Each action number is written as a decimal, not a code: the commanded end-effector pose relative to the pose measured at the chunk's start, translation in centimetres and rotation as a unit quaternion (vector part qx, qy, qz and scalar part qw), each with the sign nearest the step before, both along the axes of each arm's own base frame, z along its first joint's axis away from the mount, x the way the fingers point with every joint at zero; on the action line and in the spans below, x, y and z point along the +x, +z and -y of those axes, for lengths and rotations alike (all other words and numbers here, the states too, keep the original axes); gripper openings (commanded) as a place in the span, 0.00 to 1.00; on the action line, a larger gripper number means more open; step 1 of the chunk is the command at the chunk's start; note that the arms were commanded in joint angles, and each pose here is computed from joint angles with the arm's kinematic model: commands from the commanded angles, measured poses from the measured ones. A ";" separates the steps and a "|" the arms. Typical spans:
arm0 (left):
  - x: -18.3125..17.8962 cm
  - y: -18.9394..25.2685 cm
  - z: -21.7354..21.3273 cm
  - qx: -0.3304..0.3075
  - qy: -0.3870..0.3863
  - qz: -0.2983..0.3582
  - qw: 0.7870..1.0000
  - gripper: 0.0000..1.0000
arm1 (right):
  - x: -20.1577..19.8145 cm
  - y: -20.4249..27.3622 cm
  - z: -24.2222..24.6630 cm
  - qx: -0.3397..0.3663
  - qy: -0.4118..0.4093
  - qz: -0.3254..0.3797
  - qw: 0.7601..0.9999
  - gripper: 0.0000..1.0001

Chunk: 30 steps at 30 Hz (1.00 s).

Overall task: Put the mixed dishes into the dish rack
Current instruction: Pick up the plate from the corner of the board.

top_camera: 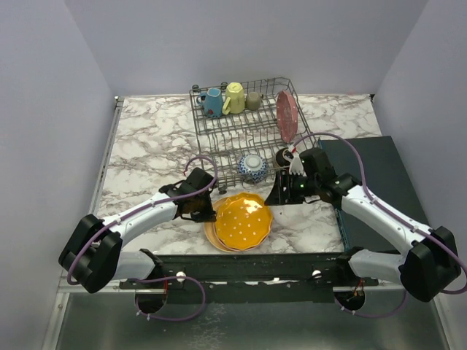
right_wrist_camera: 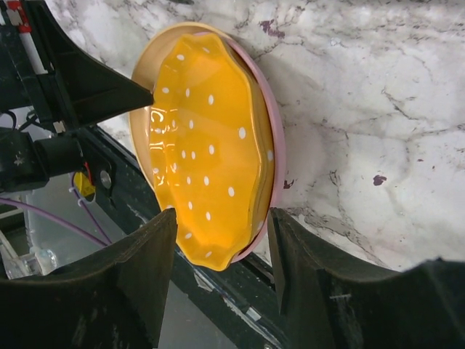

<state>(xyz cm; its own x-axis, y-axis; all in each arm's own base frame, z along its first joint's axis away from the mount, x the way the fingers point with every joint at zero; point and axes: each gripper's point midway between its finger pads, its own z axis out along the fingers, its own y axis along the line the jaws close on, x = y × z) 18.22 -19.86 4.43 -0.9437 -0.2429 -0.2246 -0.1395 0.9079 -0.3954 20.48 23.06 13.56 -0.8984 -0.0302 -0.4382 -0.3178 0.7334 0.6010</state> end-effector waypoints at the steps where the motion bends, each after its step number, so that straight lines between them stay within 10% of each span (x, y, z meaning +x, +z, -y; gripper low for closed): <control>1: -1.5 -1.2 -0.2 0.004 -0.010 -0.023 1.000 0.07 | -1.6 -1.8 0.1 -0.021 0.008 -0.035 0.999 0.58; 30: -2.0 -0.6 0.3 -0.011 -0.020 -0.017 1.000 0.07 | -4.3 -5.0 -3.4 -0.018 0.036 -0.075 0.996 0.58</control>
<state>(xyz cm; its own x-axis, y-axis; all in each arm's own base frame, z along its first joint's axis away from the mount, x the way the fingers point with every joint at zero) 17.89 -19.47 4.51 -0.9399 -0.2453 -0.2373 -0.1363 0.9072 -0.3980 16.70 25.16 9.59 -0.9423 -0.1112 -0.3158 -0.2869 0.7544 0.5904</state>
